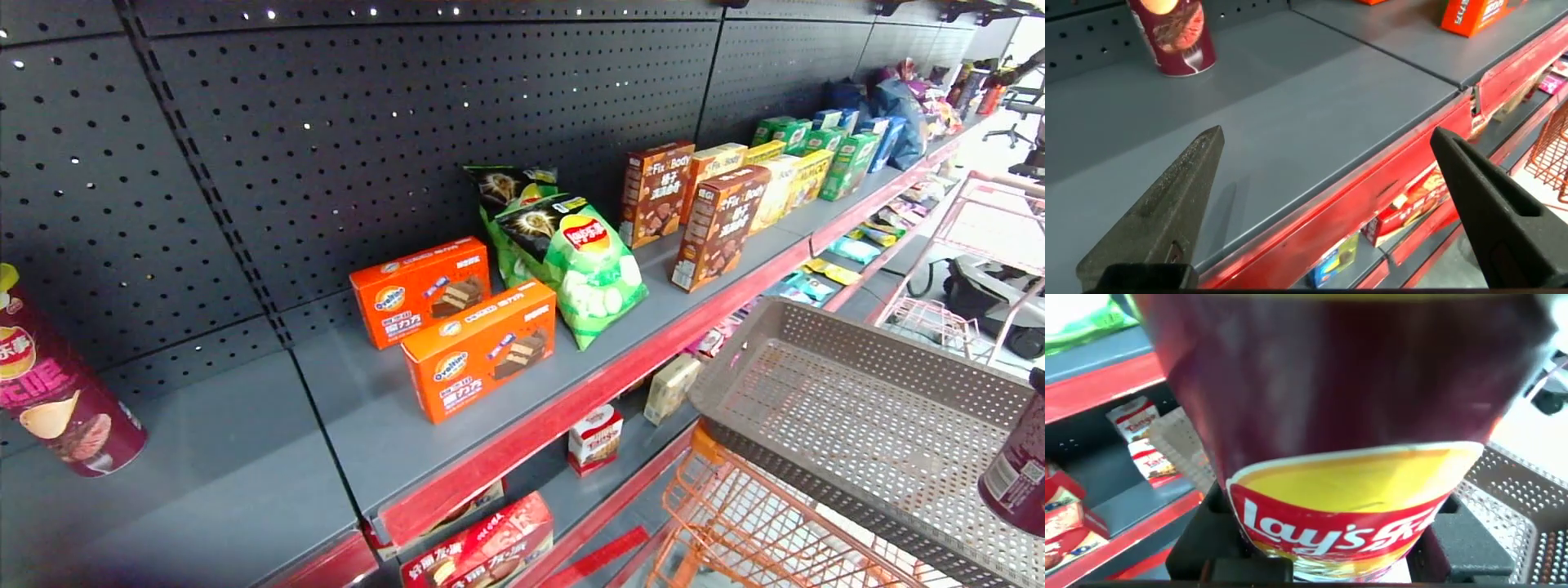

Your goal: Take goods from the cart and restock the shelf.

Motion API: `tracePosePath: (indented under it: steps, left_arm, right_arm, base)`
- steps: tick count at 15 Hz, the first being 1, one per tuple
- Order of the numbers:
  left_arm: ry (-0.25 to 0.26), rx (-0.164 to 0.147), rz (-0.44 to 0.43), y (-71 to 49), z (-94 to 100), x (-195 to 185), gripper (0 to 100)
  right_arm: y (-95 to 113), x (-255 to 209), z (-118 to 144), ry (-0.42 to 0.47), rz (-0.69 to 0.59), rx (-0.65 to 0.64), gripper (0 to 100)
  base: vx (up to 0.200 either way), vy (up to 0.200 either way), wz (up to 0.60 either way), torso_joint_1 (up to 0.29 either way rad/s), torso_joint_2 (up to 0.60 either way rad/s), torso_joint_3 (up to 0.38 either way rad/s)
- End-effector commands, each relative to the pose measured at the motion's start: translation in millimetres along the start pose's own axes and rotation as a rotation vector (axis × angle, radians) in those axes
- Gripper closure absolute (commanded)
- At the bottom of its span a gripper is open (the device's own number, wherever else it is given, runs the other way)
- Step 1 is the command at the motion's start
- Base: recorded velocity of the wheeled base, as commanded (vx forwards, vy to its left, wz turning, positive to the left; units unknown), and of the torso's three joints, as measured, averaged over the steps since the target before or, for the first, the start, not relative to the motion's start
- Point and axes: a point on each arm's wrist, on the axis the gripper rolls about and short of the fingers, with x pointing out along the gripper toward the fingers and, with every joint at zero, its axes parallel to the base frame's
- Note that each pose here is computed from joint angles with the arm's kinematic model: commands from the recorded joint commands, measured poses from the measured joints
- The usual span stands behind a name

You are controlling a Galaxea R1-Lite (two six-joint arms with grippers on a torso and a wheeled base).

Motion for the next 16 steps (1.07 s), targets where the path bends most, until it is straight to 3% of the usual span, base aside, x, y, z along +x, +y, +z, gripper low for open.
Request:
tracePosePath:
  steps: [1,16]
  left_arm:
    - [0.0,0.0,0.0,0.0,0.2,0.1,0]
    - [-0.002,0.0,-0.001,0.1,0.2,0.0,0]
  right_arm:
    - [0.3,-0.2,1.5,-0.007,0.006,0.0,100]
    - [2.1,-0.7,-3.7,0.007,0.042,-0.001,100]
  base:
    - [0.0,0.0,0.6,0.007,0.0,-0.007]
    - [0.0,0.0,0.56,0.003,0.0,0.001]
